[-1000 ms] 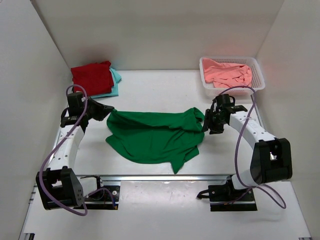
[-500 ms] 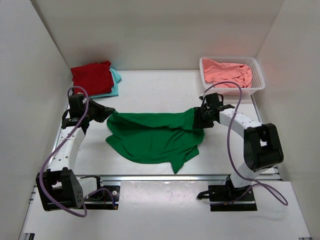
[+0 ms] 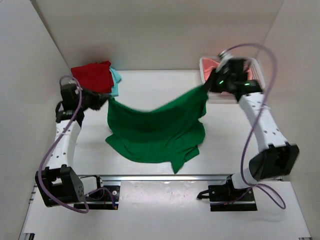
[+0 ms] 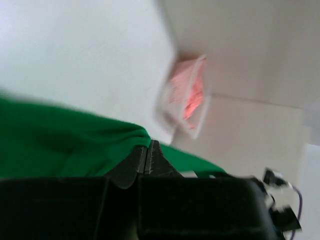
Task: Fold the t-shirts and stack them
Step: Flatten out the tshirt, then grap the side of the flattened tshirt closest away from the robot with both arms, then fold the flattened tshirt in 1/3 of the way
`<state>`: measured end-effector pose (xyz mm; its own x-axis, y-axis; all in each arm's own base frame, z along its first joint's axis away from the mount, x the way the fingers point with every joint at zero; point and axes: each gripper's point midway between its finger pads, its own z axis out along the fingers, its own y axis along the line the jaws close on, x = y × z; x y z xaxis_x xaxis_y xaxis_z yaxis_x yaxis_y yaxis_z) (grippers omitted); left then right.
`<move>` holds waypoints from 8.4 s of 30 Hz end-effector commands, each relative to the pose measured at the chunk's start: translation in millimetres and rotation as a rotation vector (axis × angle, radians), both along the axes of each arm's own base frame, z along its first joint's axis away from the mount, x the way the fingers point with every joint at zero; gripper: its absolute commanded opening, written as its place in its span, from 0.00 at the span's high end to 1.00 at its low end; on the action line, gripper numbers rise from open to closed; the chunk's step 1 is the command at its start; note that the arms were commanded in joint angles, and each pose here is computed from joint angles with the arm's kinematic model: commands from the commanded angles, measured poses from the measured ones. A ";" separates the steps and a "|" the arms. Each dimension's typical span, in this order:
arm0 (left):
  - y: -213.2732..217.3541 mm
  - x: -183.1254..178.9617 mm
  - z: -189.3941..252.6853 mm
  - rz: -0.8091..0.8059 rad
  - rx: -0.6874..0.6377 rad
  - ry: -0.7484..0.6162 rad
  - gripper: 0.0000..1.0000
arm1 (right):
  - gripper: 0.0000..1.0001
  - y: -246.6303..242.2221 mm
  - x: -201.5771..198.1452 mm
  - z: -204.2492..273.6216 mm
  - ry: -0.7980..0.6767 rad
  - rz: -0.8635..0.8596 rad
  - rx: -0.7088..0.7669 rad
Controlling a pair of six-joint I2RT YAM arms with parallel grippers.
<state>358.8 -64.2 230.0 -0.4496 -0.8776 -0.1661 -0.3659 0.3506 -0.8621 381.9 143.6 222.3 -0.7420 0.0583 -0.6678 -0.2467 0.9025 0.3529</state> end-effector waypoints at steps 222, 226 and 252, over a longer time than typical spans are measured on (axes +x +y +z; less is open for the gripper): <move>-14.2 -224.0 -154.1 -0.364 0.535 0.466 1.00 | 0.99 -71.3 -213.2 -91.4 0.483 -0.101 -0.188; -13.1 -208.8 -148.7 -0.300 0.493 0.441 1.00 | 1.00 -70.4 -185.6 -79.4 0.438 -0.088 -0.207; 27.4 -113.9 -121.8 -0.029 0.478 0.427 1.00 | 1.00 -64.3 -92.1 -92.6 0.471 -0.136 -0.130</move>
